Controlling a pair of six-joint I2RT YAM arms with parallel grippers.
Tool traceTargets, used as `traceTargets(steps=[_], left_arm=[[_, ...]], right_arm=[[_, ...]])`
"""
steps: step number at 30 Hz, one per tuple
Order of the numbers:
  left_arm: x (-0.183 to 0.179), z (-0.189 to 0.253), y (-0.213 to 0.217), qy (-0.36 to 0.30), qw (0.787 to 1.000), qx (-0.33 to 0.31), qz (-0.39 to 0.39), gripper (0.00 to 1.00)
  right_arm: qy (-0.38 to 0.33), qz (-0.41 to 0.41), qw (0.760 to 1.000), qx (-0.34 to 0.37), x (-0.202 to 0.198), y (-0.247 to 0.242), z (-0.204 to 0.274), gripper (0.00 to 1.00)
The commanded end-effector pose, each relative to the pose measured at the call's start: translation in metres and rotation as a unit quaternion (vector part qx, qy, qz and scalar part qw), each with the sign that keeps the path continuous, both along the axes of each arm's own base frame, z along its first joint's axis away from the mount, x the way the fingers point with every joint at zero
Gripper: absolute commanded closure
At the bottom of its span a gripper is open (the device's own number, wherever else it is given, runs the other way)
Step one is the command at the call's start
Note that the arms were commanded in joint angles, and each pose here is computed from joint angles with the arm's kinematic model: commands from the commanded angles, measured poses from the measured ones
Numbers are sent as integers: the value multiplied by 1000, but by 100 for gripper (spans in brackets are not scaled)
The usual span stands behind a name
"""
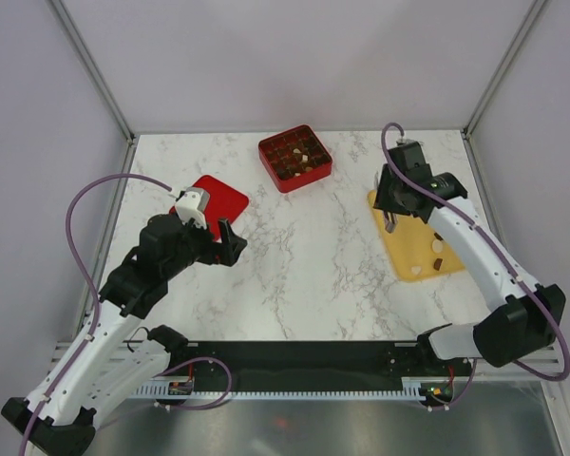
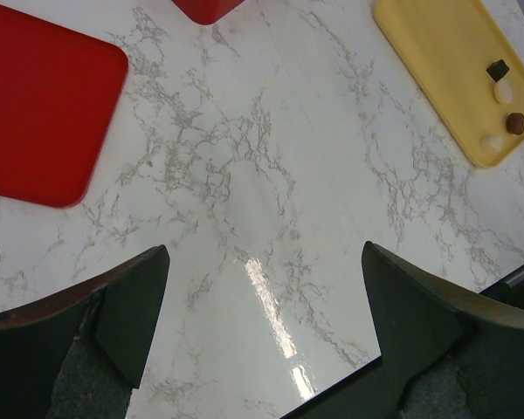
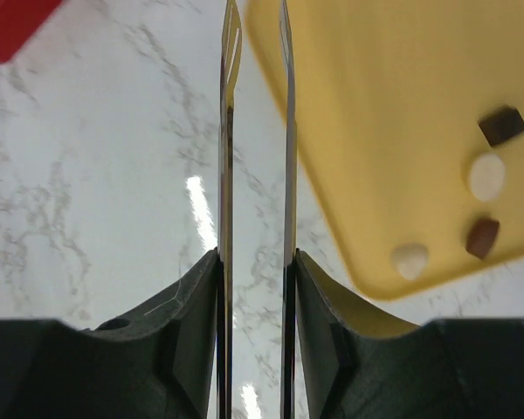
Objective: Pack the chocolate
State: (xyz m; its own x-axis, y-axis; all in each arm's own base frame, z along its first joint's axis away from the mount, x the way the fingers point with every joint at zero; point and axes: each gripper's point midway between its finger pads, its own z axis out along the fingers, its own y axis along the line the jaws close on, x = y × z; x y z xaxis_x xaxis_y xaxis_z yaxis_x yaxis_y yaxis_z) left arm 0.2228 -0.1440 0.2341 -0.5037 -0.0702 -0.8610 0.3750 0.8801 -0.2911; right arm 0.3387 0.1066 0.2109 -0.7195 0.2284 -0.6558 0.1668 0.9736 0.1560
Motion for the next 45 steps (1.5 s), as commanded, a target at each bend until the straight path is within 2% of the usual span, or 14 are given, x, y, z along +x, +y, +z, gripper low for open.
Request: traceTargets(steps=[1, 2, 5, 14, 31, 45], left_arm=[[-1, 10, -2, -21, 1000, 1, -16, 0], [-1, 10, -2, -20, 1000, 2, -16, 0], [-1, 10, -4, -18, 1000, 0, -20, 0], [-2, 9, -4, -19, 1000, -1, -23, 0], [-3, 11, -4, -21, 1000, -3, -22, 0], [-2, 10, -4, -19, 1000, -1, -23, 0]], right_arm=[[62, -54, 997, 4, -50, -33, -20, 55], [92, -69, 993, -3, -65, -45, -34, 55], [114, -88, 990, -12, -92, -63, -42, 54], [157, -103, 982, 7, -140, -70, -62, 48], [180, -142, 973, -18, -162, -85, -79, 44], [187, -132, 973, 26, -169, -71, -90, 46]])
